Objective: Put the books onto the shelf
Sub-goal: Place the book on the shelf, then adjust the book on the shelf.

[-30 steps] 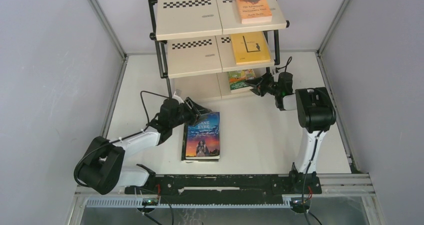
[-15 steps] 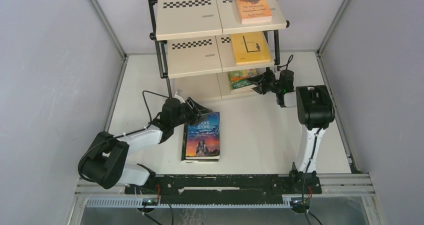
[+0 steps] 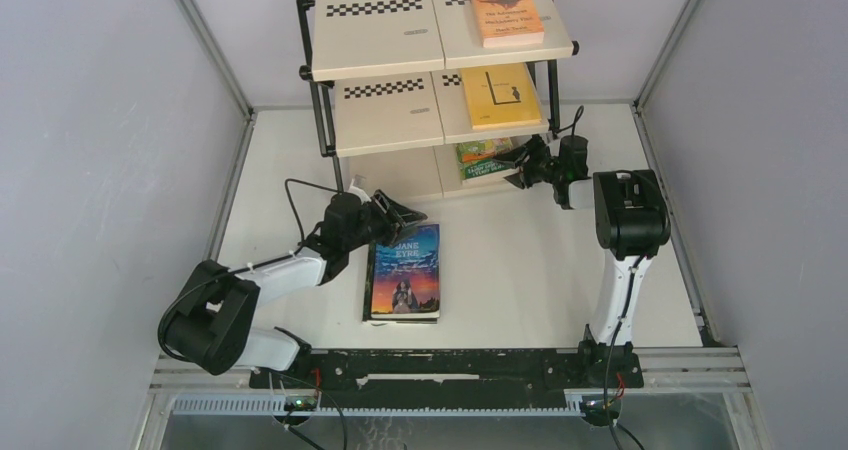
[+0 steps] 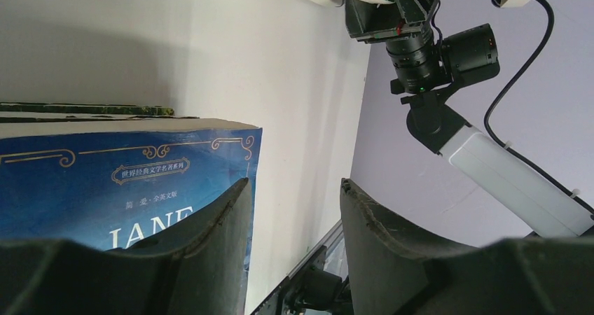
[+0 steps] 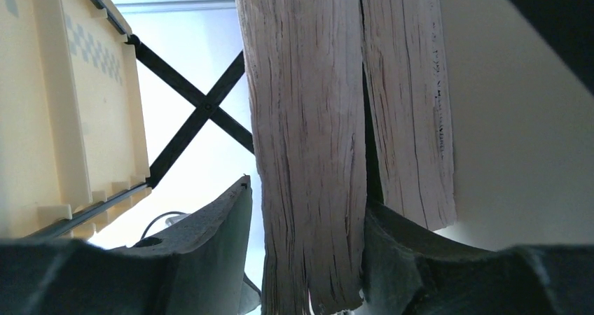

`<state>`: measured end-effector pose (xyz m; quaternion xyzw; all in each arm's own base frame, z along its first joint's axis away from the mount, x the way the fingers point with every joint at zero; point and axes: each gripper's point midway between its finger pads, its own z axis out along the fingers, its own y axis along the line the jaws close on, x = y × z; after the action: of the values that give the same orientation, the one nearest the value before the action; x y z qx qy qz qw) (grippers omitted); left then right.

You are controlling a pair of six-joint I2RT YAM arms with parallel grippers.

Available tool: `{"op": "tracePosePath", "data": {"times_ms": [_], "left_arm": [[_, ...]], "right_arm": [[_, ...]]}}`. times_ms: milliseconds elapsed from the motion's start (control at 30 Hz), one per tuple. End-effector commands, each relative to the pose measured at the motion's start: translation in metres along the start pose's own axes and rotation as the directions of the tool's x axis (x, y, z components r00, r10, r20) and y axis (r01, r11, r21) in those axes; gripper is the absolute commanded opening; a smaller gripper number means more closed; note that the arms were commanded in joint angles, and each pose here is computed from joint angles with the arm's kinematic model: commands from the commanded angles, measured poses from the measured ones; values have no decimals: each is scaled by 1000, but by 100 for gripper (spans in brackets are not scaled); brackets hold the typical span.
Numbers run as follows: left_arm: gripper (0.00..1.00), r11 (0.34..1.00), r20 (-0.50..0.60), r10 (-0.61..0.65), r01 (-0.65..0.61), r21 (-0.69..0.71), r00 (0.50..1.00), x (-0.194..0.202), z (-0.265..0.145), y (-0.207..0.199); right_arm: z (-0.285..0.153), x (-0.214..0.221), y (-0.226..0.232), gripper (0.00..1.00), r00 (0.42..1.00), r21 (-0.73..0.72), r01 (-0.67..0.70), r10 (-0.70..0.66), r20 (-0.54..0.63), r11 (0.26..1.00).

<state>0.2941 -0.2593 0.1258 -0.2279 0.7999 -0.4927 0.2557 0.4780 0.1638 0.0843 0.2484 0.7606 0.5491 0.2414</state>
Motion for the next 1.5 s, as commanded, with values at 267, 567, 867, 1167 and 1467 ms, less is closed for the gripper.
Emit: {"op": "tracePosePath", "data": {"times_ms": [267,567,867,1167,1467], "left_arm": [[54,994,25,22,-25,109,999,-10,-2,-41],[54,993,27,22,-25,118,999,-8,-7,-42],[54,992,27,22,-25,121,999,-5,-11,-42],[54,992,29,24,-28,126,999,0,-13,-44],[54,992,28,24,-27,124,999,4,-13,-44]], "right_arm": [[-11,0,16,59,995,37,97,-97,-11,995],[-19,3,17,60,993,82,117,-119,13,990],[-31,3,8,61,991,122,121,-127,43,985],[-42,5,6,63,985,164,150,-163,65,975],[-58,1,11,57,961,238,221,-253,114,946]]}}
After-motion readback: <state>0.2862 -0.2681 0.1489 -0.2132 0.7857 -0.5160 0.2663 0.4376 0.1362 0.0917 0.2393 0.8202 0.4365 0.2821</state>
